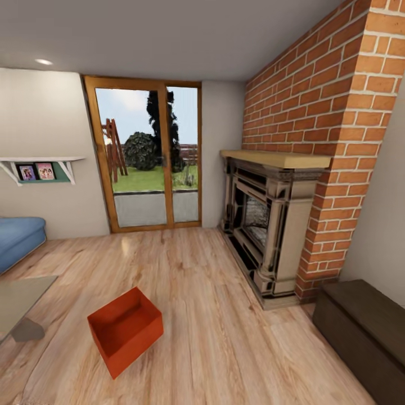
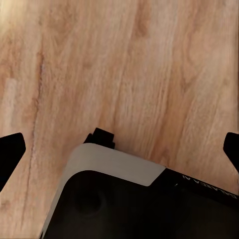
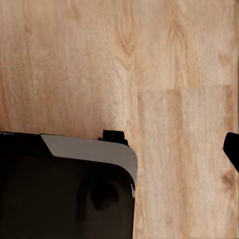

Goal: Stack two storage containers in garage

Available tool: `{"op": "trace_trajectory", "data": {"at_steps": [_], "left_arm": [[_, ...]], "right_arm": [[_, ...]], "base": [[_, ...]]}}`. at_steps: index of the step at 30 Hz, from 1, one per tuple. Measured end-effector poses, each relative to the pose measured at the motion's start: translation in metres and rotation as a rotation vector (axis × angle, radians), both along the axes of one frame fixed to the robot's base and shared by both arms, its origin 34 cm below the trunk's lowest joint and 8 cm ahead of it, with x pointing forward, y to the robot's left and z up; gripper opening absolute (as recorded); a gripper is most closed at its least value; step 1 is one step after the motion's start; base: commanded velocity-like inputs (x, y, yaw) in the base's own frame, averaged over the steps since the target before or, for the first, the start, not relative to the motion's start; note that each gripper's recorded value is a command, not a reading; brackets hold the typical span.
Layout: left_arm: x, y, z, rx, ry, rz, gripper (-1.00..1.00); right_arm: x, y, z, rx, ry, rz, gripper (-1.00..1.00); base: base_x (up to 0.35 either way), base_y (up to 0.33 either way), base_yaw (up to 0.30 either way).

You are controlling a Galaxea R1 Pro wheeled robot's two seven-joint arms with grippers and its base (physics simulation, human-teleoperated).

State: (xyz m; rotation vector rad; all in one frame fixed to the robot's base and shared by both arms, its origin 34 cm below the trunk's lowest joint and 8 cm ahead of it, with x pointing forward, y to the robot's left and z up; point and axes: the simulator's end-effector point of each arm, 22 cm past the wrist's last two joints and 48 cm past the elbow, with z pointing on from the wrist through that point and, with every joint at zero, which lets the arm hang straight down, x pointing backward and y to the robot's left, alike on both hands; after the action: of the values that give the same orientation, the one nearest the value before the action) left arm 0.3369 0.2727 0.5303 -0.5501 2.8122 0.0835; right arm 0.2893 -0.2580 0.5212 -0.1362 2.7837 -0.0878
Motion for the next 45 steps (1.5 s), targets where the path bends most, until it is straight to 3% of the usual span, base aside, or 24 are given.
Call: {"op": "trace_trajectory", "data": {"at_steps": [45], "left_arm": [[0.0,0.0012,0.0,0.001,0.0,0.002,1.0]], "right_arm": [[-0.0005,-0.0026,-0.0001,-0.009,0.002,0.0,1.0]], "base": [[0.282,-0.195,0.269]]}}
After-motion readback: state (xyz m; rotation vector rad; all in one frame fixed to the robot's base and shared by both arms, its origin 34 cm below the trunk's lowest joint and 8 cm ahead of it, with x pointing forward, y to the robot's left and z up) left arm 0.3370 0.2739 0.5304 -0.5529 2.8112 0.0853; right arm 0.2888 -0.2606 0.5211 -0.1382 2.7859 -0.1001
